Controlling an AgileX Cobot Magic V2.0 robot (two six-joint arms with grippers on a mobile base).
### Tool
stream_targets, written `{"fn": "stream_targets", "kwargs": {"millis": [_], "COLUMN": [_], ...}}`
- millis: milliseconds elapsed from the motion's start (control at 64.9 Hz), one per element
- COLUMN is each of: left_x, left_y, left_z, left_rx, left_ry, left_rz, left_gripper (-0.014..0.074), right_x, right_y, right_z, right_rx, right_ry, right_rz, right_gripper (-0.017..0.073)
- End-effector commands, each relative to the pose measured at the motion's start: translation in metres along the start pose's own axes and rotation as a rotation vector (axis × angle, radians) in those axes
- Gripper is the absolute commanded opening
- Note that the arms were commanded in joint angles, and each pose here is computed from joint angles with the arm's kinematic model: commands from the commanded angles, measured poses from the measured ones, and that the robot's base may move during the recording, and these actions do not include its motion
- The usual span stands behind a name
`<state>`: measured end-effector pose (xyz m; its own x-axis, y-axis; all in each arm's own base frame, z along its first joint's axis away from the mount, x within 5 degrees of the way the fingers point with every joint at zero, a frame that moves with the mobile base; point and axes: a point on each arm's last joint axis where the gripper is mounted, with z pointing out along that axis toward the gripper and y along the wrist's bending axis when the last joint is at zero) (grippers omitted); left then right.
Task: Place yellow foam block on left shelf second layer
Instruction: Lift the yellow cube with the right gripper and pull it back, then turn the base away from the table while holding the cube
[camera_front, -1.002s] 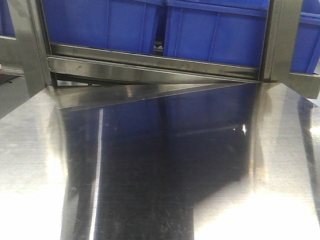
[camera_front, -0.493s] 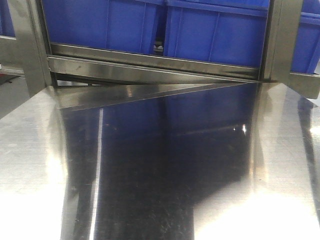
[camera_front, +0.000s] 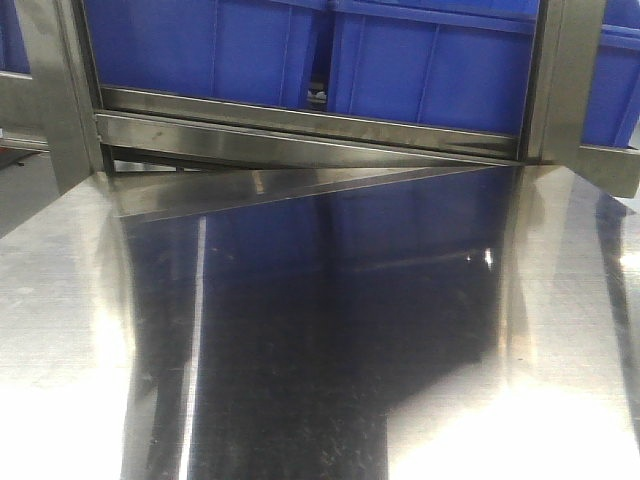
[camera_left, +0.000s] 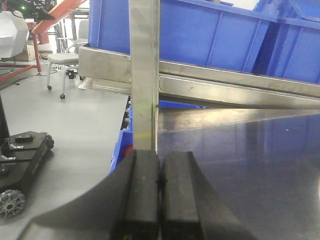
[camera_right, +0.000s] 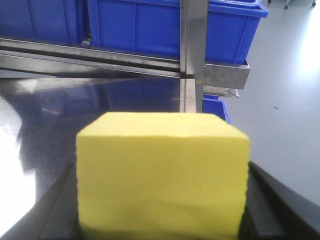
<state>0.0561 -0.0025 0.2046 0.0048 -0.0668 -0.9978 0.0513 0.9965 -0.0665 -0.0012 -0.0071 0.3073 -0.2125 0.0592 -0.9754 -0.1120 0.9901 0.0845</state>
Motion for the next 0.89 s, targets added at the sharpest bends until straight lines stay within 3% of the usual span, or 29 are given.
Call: {"fn": "stream_targets", "kwargs": {"millis": [0,879], "left_x": [0.0013,0.0014], "left_y": [-0.0012,-0.0022], "left_z": [0.0014,0.0014], "left_rx": [0.019,0.037], "left_ry": [-0.053,-0.052], "left_rz": [-0.011,-0.012], "left_gripper": [0.0136,0.0136], "right_x": [-0.0148,-0.0140], "right_y": [0.0008,0.0008], "right_z": [-0.0024,-0.0013], "right_rx": [0.005,0.007], "right_ry": [-0.097,-0.085], "right_rz": [-0.020,-0.020], "right_gripper": [0.0326,0.0326]}}
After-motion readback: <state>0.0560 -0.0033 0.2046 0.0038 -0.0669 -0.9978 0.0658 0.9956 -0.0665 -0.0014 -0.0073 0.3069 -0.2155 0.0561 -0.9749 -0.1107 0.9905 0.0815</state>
